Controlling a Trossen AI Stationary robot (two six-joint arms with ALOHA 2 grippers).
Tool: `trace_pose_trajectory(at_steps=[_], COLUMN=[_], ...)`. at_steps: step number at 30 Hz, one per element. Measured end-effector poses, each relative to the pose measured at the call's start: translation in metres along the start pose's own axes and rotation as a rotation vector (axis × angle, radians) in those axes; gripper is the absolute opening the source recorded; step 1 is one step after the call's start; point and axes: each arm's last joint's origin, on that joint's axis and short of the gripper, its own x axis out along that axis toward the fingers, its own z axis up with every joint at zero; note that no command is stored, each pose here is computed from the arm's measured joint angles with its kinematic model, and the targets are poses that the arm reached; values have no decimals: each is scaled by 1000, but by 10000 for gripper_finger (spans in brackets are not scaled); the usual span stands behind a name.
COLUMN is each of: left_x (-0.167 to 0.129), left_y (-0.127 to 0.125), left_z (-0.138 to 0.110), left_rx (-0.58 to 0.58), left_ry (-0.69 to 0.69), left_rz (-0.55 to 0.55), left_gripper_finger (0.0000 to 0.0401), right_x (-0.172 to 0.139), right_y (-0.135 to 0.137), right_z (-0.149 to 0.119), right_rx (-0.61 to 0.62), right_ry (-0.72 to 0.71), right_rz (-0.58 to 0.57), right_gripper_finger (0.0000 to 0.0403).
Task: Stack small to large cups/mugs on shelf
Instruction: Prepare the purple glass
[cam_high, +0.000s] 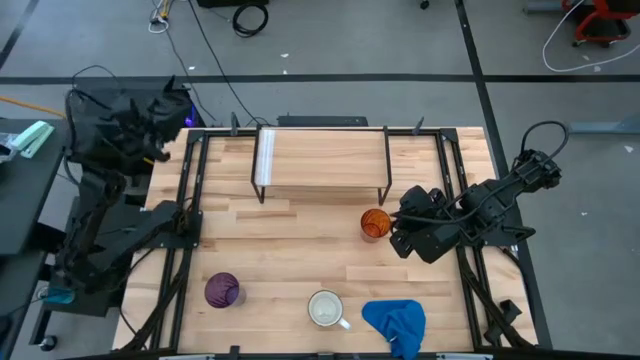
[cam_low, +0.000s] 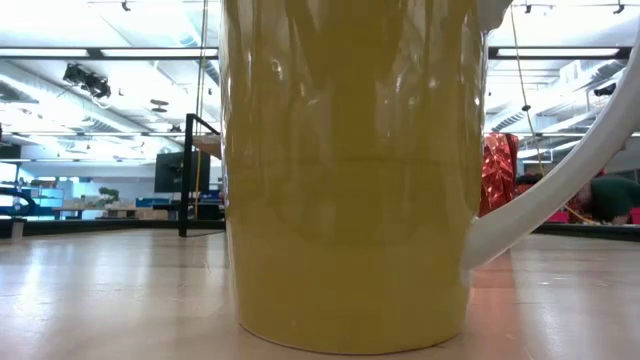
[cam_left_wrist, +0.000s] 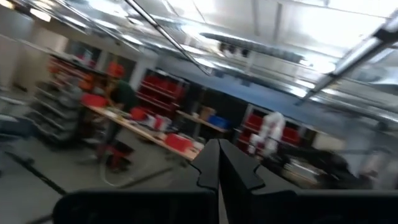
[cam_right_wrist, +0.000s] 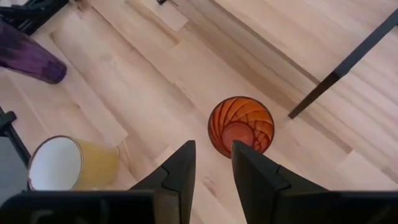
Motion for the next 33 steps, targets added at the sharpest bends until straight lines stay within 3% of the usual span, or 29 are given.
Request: trace_pose_trajectory(at_steps=[10, 15, 18, 27, 33], left_x=[-36, -58, -66, -53, -39], left_y=[-13, -14, -10, 9, 20], left_z=[-41, -57, -66, -90, -108], left_rx=[-170, -229, -228, -237, -308], left_ry=[77, 79, 46, 40, 63], left_rz=[-202, -234, -200, -143, -192], left_gripper_finger=[9, 13, 18, 10, 21], right_x=[0, 0, 0, 0, 0], right_y=[0, 0, 0, 4, 4], right_z=[0, 0, 0, 1, 1], right_rx=[58, 78, 87, 108, 105], right_ry=[1, 0, 0, -7, -8], right_rz=[0, 0, 0, 34, 39], right_gripper_finger=[110, 110, 110, 110, 110])
